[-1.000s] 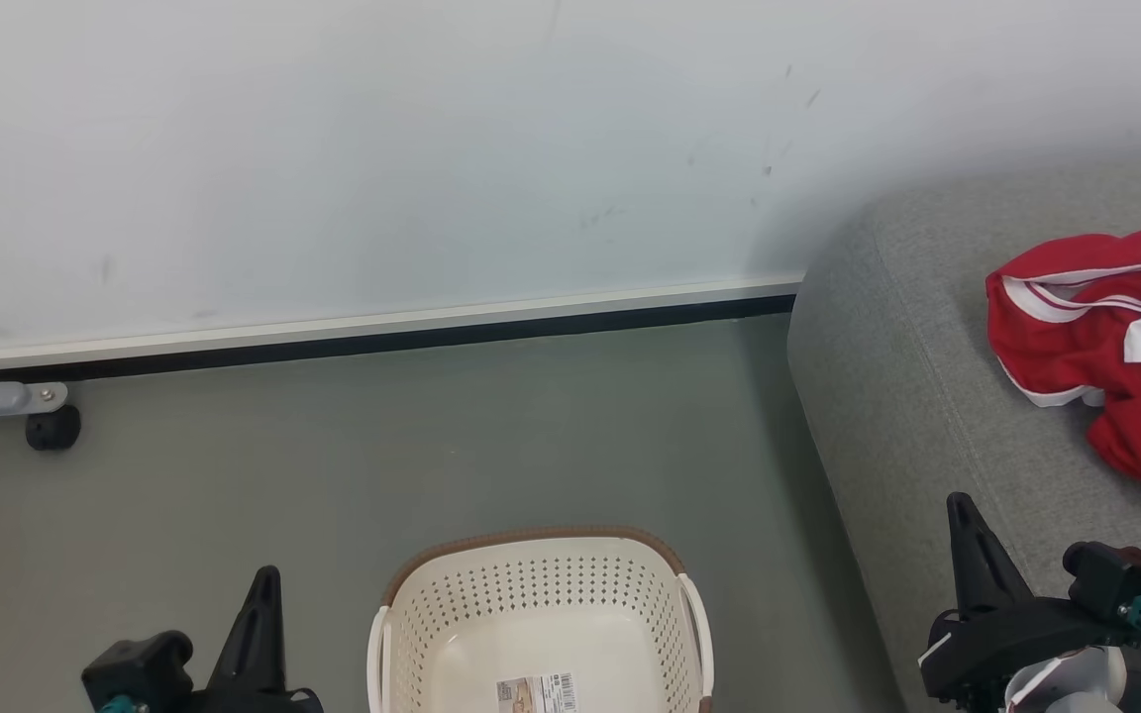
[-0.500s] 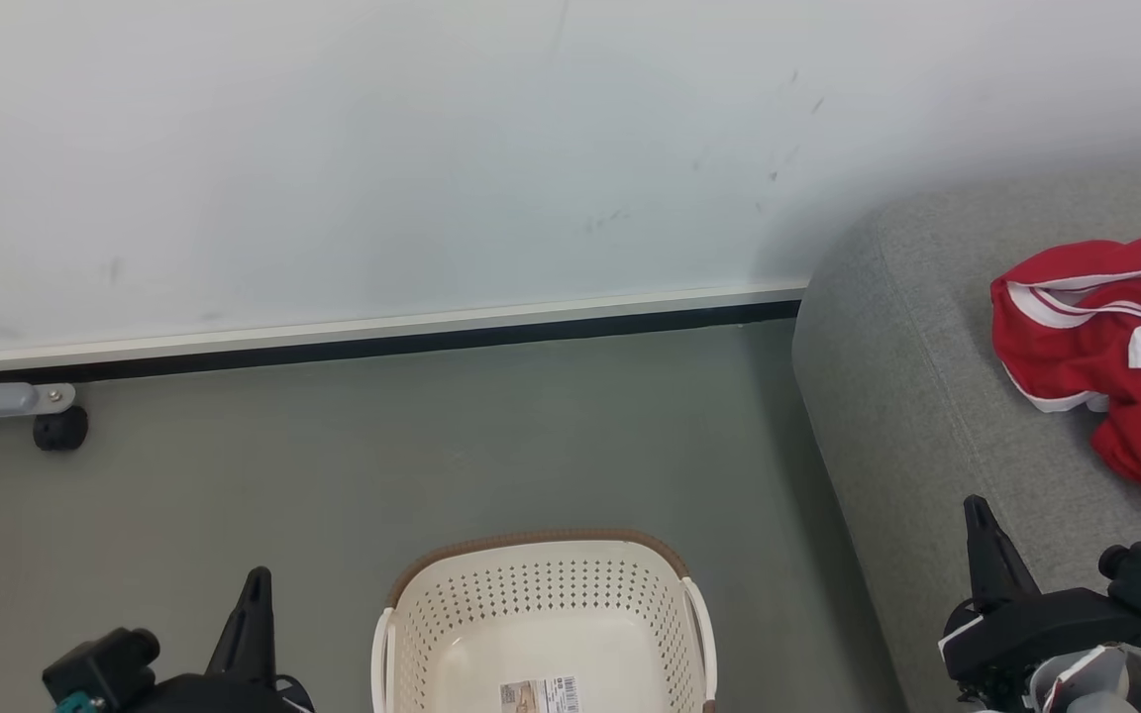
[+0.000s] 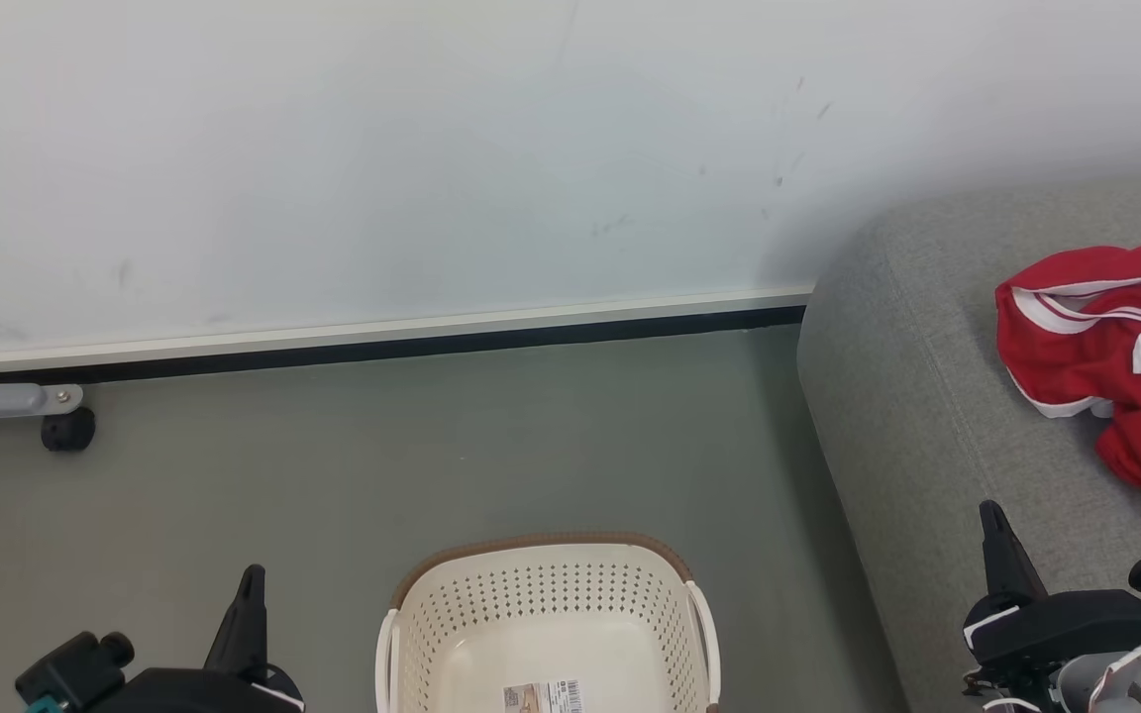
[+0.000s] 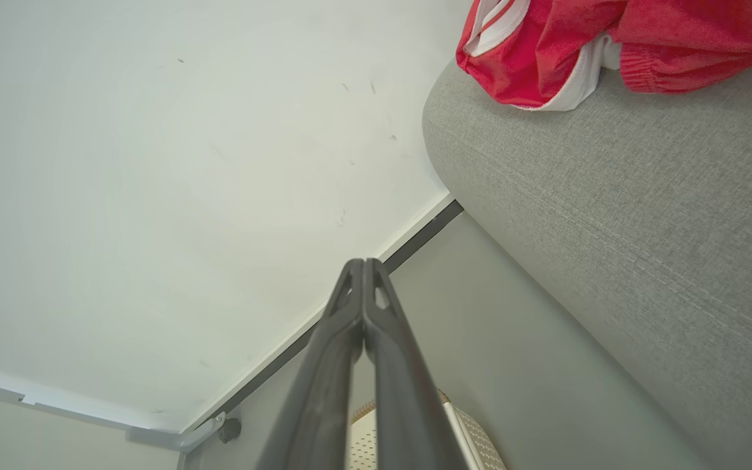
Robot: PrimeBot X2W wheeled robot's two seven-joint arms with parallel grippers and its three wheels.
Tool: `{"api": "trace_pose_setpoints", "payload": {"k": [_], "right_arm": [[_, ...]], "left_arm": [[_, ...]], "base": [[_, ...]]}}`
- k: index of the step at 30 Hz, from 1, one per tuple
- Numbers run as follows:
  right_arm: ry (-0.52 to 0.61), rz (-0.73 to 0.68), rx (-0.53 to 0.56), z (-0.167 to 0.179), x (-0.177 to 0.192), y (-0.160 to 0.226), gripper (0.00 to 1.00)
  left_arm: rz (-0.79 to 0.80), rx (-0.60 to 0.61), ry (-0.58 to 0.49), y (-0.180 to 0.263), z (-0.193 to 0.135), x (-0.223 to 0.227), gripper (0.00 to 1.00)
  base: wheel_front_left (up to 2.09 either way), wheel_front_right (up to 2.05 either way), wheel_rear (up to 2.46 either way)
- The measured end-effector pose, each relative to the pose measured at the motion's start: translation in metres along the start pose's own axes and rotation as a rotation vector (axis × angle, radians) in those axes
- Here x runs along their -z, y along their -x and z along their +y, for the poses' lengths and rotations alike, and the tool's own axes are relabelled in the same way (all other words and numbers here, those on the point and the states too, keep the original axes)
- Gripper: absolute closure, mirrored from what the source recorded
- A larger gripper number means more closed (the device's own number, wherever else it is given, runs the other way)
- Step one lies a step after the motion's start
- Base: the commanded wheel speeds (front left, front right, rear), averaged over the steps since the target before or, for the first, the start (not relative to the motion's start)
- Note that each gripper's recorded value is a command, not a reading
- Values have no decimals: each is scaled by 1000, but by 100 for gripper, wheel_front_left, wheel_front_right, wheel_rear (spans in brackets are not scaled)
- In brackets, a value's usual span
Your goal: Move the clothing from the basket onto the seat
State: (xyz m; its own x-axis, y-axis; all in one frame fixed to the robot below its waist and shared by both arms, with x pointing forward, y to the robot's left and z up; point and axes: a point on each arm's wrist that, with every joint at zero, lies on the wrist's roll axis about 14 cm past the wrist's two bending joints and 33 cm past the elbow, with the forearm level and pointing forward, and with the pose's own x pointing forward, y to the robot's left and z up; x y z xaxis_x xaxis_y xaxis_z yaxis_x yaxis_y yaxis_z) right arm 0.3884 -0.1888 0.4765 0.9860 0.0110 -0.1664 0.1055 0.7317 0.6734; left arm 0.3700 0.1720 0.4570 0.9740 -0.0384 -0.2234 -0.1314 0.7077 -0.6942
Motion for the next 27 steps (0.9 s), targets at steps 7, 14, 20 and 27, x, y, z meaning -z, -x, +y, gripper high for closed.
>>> {"api": "trace_pose_setpoints", "payload": {"k": [7, 14, 20, 27], "right_arm": [[-139, 1, -1, -1, -2, 0, 100], [-251, -4, -5, -1, -4, 0, 100], [-346, -5, -15, -1, -5, 0, 100], [-450, -11, -22, -2, -7, 1, 100]], "left_arm": [[3, 8, 131, -1, 1, -2, 100], [-3, 16, 239, -1, 2, -6, 100], [-5, 26, 325, -2, 1, -8, 100], [-13, 36, 423, -1, 1, -11, 100]], "base": [[0, 0, 0], [0, 0, 0], [0, 0, 0], [0, 0, 0]]}}
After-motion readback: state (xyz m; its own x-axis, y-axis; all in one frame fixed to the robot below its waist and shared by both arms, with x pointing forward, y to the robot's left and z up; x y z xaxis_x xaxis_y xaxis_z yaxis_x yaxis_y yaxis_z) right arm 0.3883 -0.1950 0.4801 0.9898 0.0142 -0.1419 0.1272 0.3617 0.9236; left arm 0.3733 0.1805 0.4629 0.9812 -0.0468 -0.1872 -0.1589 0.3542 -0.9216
